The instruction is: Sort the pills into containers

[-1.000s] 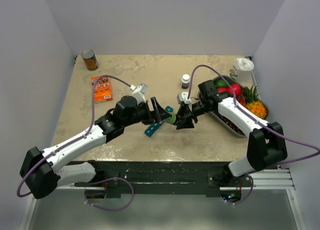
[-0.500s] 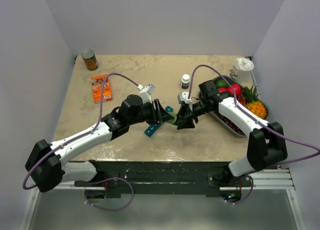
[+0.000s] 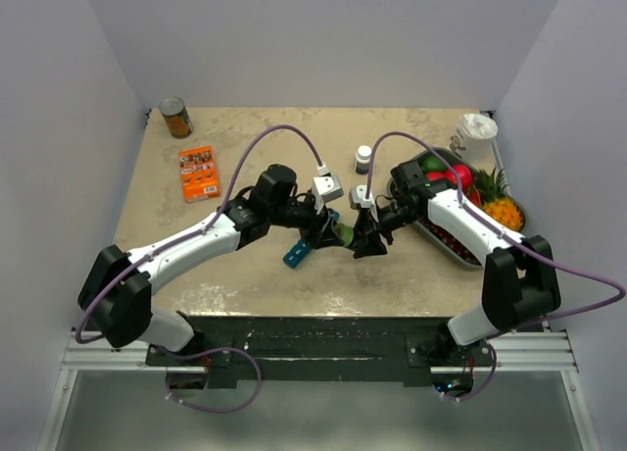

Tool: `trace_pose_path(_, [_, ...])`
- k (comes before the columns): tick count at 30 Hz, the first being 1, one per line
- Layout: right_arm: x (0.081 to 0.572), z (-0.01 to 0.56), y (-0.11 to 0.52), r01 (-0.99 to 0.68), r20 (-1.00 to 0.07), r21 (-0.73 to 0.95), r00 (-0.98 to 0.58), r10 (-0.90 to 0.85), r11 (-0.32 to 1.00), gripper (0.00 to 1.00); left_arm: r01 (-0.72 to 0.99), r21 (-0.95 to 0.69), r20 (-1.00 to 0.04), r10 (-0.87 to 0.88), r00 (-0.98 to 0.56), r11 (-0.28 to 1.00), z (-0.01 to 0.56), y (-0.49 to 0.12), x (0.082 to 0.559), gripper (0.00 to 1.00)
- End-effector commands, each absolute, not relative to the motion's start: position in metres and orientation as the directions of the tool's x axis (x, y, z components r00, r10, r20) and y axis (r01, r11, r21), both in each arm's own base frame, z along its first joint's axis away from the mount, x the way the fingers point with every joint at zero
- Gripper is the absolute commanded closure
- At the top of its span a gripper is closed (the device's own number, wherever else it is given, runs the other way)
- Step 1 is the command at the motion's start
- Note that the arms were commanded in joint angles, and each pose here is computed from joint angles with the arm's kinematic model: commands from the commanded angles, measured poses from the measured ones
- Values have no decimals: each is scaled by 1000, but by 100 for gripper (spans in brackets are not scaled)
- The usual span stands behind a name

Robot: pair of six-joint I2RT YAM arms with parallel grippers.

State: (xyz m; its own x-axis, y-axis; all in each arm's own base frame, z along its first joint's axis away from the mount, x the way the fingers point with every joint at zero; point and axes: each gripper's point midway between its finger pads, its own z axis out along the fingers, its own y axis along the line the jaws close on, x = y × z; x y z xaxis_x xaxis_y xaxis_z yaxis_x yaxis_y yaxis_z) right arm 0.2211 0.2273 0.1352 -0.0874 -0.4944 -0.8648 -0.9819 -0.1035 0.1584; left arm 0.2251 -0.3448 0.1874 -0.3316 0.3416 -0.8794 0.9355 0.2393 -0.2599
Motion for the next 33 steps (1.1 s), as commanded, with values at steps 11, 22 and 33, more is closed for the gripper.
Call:
trace_pose_path(11, [226, 170, 247, -983, -929, 59, 10, -369, -174, 100, 867, -312, -949, -159, -270, 388, 278, -293, 215, 1])
trace_pose_path(22, [229, 166, 247, -984, -925, 72, -5, -381, -161, 100, 442, -762, -626, -360, -692, 474, 261, -307, 228, 1])
trace_pose_path(33, [231, 163, 247, -985, -922, 80, -14, -386, -156, 100, 377, -729, -615, -305, -727, 572, 241, -327, 235, 9])
